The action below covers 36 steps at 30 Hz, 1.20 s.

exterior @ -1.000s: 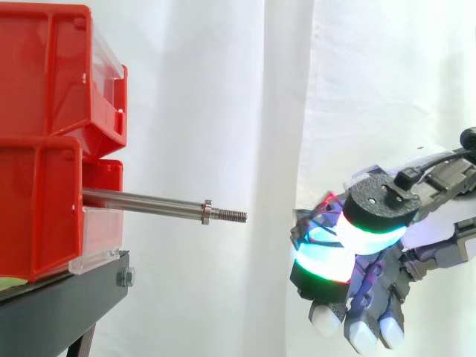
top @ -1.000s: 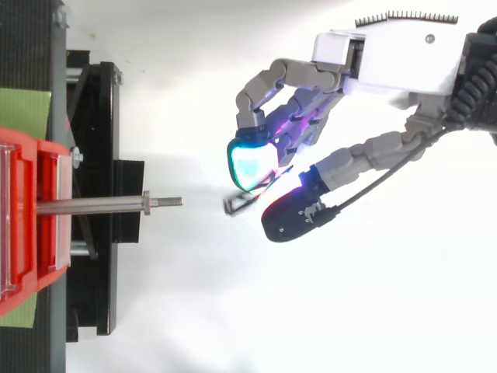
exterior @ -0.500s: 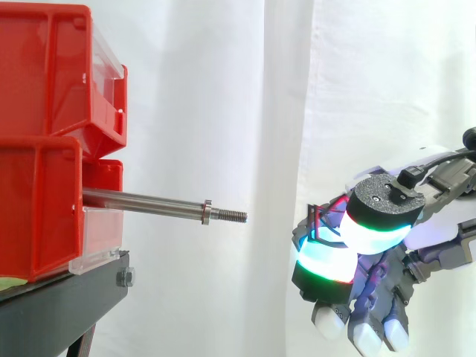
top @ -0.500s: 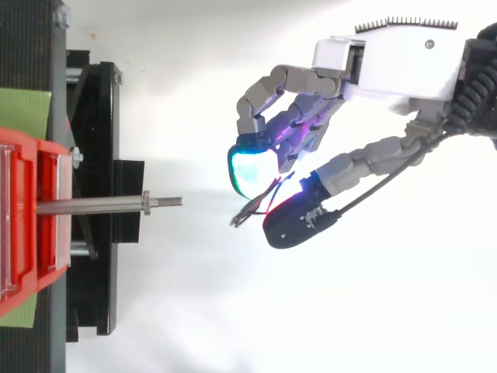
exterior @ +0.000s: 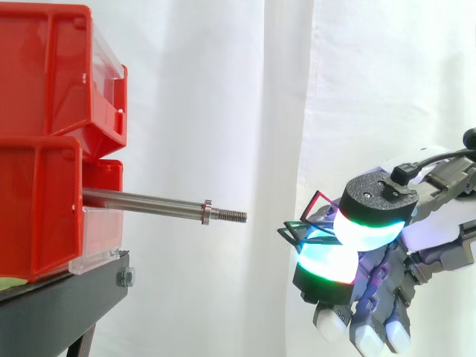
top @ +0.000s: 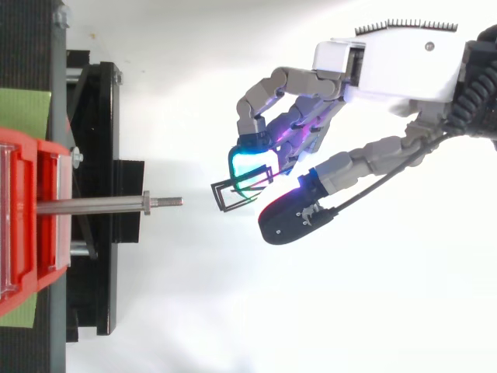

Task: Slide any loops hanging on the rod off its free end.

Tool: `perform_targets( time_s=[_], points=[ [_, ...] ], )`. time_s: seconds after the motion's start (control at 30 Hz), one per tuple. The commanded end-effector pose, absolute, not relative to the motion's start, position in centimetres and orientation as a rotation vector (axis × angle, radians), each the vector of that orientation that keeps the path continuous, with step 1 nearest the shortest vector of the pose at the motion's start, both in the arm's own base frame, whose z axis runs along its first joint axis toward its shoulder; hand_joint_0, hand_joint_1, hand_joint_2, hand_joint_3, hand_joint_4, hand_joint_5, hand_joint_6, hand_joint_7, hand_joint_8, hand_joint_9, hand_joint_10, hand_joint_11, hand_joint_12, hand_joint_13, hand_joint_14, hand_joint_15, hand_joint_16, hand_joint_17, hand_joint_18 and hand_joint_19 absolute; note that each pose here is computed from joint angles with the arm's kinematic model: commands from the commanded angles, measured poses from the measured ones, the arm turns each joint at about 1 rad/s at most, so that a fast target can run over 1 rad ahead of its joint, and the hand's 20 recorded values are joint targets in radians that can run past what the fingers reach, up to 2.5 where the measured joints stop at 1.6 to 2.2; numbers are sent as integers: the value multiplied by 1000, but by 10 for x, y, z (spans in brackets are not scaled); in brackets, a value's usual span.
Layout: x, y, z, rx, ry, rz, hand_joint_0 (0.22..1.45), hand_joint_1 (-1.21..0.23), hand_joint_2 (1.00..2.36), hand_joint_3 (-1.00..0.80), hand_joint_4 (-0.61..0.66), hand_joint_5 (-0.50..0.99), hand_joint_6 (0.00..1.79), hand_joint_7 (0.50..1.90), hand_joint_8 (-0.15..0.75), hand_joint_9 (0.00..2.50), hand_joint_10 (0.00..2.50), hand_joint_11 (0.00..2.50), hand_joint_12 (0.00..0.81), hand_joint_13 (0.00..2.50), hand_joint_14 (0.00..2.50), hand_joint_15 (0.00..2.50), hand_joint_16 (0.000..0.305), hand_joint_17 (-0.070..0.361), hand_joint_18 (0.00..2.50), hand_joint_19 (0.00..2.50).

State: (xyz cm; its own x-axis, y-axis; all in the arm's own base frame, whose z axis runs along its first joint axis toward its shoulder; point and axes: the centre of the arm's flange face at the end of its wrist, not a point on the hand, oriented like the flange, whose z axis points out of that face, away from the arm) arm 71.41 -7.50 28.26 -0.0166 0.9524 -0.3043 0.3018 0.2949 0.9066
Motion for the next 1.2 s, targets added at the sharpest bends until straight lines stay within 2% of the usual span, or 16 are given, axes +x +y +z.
perform_targets(
  time_s=[0.0, 0.17, 0.37, 0.6, 0.8, 0.9, 1.1, 1.17],
  points=[
    [714, -75, 282, 1203, 1532, 796, 631, -816, 1018, -273, 100, -170, 802, 984, 302, 934, 11, 319, 297, 943, 7, 190, 45, 102, 955, 373],
    [713, -75, 283, 1210, 1535, 796, 650, -847, 1011, -369, 138, -172, 797, 964, 294, 918, 13, 310, 295, 941, 7, 187, 45, 101, 953, 366],
    [713, -74, 283, 1210, 1537, 796, 594, -689, 1010, -389, 137, -153, 781, 1052, 307, 971, 11, 321, 301, 955, 7, 196, 45, 101, 951, 381],
    [713, -74, 281, 1214, 1540, 794, 589, -654, 1014, -342, 128, -145, 777, 1075, 314, 1000, 11, 318, 305, 971, 7, 203, 46, 103, 957, 387],
    [712, -74, 281, 1216, 1542, 793, 593, -703, 1018, -268, 116, -151, 795, 1071, 320, 1004, 11, 324, 306, 971, 8, 203, 46, 103, 960, 389],
    [712, -74, 281, 1220, 1540, 796, 603, -774, 1018, -253, 117, -171, 827, 1010, 308, 984, 13, 333, 302, 962, 8, 200, 46, 103, 961, 383],
    [711, -74, 281, 1228, 1544, 795, 641, -846, 1013, -330, 129, -186, 836, 955, 304, 944, 11, 329, 301, 948, 8, 196, 45, 102, 953, 364],
    [711, -74, 281, 1229, 1543, 796, 628, -831, 1006, -423, 138, -184, 834, 962, 300, 951, 13, 331, 300, 946, 9, 192, 45, 102, 951, 363]
  ],
)
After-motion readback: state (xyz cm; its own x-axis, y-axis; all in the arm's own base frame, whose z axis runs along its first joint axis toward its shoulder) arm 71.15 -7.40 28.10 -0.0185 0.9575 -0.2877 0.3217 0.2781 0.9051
